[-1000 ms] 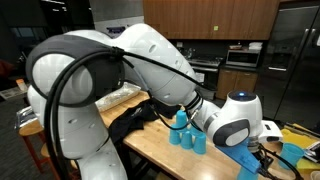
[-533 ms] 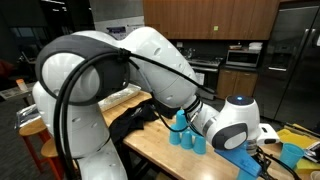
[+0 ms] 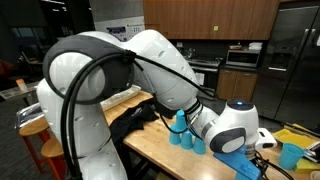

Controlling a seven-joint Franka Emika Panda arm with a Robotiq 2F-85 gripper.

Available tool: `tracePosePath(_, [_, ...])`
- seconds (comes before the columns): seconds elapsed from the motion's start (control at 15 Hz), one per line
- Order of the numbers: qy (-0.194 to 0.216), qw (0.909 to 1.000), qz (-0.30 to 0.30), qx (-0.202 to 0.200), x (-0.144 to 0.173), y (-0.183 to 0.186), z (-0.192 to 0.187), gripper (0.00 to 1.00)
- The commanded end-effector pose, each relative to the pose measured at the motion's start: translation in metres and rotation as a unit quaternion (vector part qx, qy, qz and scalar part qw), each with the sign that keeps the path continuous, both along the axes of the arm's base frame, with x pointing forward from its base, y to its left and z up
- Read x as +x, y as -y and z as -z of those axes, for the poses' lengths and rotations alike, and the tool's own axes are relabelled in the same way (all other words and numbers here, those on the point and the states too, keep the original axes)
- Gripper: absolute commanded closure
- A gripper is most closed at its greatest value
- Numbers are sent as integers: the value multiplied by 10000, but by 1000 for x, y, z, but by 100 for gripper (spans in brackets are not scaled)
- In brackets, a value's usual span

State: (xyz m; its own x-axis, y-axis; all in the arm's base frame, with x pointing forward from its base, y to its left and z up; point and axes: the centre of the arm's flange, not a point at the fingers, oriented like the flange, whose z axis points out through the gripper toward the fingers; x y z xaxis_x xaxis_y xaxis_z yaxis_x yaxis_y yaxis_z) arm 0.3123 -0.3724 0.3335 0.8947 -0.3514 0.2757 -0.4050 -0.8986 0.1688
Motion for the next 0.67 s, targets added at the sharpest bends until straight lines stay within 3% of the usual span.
tracePosePath(0.0, [17, 9999, -125, 28, -3, 5, 6, 64])
tracePosePath(0.13, [0, 9998, -193, 37, -3, 6, 7, 64])
tracePosePath(0.2, [-44, 9999, -87, 44, -1, 0, 5, 39])
tracePosePath(0.6, [-58, 9999, -146, 36, -1, 0, 5, 39])
